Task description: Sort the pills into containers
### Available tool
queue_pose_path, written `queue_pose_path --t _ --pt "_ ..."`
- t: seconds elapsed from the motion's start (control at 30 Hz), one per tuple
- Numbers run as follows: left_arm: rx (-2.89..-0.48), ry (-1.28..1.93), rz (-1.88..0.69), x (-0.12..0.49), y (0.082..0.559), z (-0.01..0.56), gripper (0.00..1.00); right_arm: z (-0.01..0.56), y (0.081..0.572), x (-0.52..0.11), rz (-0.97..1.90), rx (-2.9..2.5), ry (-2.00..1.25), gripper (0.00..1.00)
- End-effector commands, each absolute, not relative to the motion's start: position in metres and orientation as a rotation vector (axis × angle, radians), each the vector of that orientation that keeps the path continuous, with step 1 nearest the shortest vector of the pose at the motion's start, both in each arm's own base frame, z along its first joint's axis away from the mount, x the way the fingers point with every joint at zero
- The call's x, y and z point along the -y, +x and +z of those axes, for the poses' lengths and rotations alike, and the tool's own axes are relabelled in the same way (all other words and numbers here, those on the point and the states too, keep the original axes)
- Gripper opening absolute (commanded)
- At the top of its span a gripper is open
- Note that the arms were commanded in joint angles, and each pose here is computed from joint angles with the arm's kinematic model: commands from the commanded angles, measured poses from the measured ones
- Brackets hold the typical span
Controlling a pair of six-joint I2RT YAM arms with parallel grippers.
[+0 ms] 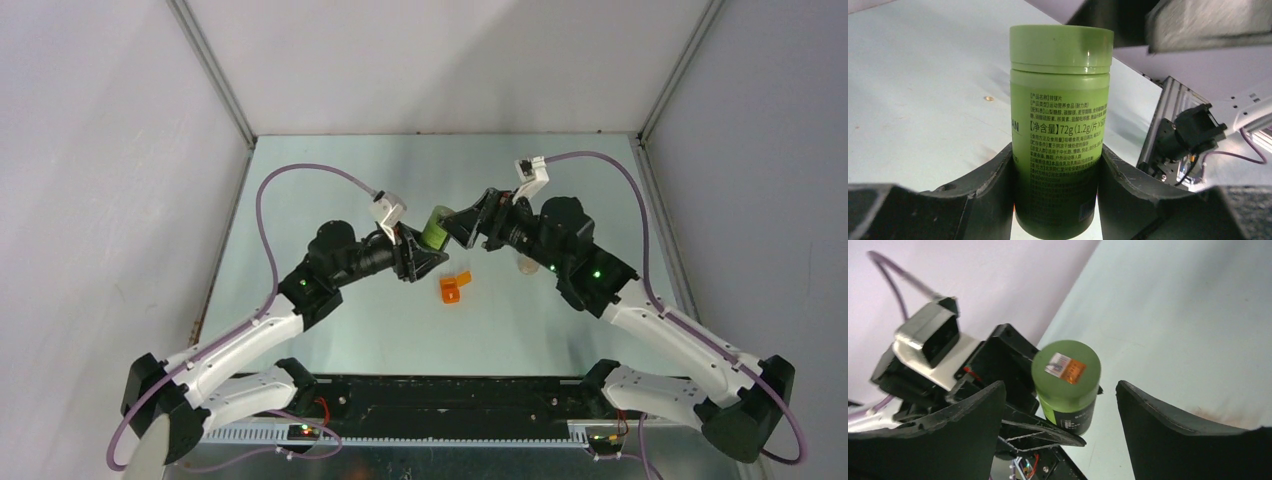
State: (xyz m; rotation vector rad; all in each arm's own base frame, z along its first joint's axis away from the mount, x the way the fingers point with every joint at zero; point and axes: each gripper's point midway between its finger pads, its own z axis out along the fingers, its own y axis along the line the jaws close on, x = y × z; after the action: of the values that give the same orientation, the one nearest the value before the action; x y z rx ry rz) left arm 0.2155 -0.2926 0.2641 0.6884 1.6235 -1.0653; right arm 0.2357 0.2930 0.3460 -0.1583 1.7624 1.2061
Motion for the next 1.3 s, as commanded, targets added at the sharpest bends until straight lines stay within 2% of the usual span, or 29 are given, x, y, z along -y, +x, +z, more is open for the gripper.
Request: queue_pose_path --t 0.0,0.13,0.43,0.5,0.53,0.67,0.87,0.97,1.07,1.1,1.13,1.17,1.2,1.23,1.27 --pt "-1.534 0.639 -1.007 0.292 0.231 0.298 0.0 0.348 0.259 -0.285 1.113 -1.778 0.04 0.85" --pt "-1.537 0.64 -1.018 0.294 0.23 0.296 0.0 0.35 0.259 -0.295 1.164 -1.772 0.029 0.73" --pt "-1.534 0.654 -1.03 0.295 0.227 0.296 0.0 0.359 0.262 -0.307 1.269 -1.74 0.0 0.7" --pt "-1.538 0.646 -1.022 0.294 0.229 0.296 0.0 0.357 0.257 -0.315 1.341 -1.771 -0.045 0.6" --pt "-1.542 0.643 -1.02 0.294 0.229 0.295 0.0 0.355 0.259 -0.315 1.35 -1.778 -0.05 0.5" --pt "-1.549 0.628 -1.016 0.293 0.23 0.296 0.0 0.352 0.248 -0.318 1.396 -1.79 -0.174 0.29" --pt "-1.538 0.736 -1.096 0.297 0.208 0.295 0.0 0.338 0.222 -0.304 1.417 -1.695 -0.658 0.09" --pt "-1.513 0.865 -1.167 0.302 0.186 0.294 0.0 0.333 0.182 -0.299 1.589 -1.55 -1.025 0.0" --pt "-1.472 0.931 -1.218 0.303 0.172 0.297 0.0 0.334 0.165 -0.296 1.681 -1.493 -1.14 0.0" --pt "-1.465 0.933 -1.217 0.302 0.171 0.298 0.0 0.337 0.167 -0.297 1.667 -1.493 -1.123 0.02" --pt "-1.464 0.928 -1.211 0.302 0.171 0.298 0.0 0.338 0.176 -0.299 1.631 -1.524 -1.051 0.12" --pt "-1.462 0.927 -1.205 0.301 0.172 0.298 0.0 0.342 0.182 -0.298 1.598 -1.549 -0.992 0.43" --pt "-1.469 0.914 -1.19 0.3 0.175 0.298 0.0 0.343 0.203 -0.299 1.516 -1.6 -0.853 0.58" --pt "-1.476 0.91 -1.181 0.3 0.177 0.298 0.0 0.346 0.208 -0.296 1.478 -1.639 -0.78 0.78" --pt "-1.49 0.897 -1.163 0.299 0.18 0.296 0.0 0.345 0.224 -0.293 1.419 -1.696 -0.645 0.85"
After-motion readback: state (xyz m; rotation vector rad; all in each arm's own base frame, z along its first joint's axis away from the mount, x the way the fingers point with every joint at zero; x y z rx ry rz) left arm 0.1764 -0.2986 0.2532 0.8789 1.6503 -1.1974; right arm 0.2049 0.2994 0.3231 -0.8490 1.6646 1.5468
